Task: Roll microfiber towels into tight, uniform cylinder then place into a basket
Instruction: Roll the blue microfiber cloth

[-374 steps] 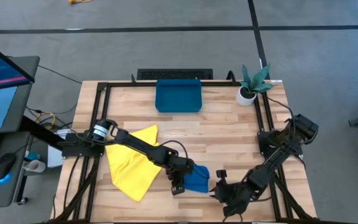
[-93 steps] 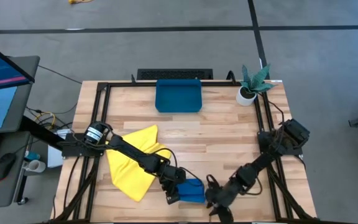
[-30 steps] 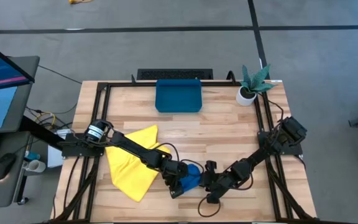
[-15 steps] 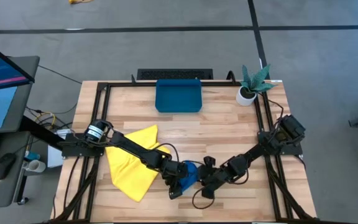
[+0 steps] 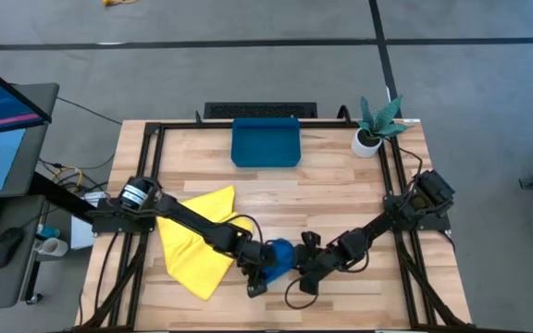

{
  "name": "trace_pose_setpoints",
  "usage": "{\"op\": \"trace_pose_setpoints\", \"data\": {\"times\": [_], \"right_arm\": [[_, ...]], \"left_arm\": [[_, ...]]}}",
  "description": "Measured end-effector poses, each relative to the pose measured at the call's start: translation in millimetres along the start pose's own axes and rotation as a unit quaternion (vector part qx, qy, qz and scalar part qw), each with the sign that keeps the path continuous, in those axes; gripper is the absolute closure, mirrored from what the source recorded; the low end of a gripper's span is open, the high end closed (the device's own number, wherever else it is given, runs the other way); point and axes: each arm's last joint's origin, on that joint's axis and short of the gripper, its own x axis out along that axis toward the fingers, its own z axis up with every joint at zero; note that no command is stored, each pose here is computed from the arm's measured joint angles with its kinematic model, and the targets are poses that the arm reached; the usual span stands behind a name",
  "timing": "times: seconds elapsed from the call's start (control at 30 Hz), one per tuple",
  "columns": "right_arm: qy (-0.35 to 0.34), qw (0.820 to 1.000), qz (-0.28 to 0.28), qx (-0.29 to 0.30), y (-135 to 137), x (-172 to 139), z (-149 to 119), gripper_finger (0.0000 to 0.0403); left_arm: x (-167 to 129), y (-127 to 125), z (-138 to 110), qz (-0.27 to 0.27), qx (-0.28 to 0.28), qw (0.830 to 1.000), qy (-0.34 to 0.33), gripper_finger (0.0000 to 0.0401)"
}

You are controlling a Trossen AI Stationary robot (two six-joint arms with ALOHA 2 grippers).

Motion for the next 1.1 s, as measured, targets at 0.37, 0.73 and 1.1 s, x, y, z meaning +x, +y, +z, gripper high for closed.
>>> {"op": "trace_pose_setpoints", "data": {"times": [0.37, 0.73, 1.1], "right_arm": [[0.002, 1.000, -0.003, 0.015, -2, 1, 1, 0.0282], [-0.001, 1.000, -0.002, 0.017, -2, 1, 1, 0.0282], [-0.001, 1.000, -0.001, 0.023, -3, 2, 2, 0.0282]], "left_arm": [[-10, -35, -24, 0.083, 0.088, 0.990, -0.071, 0.0296], [1, -72, -42, 0.114, 0.276, 0.937, -0.183, 0.0296], [16, -45, -27, 0.150, 0.255, 0.939, -0.175, 0.0296]]}}
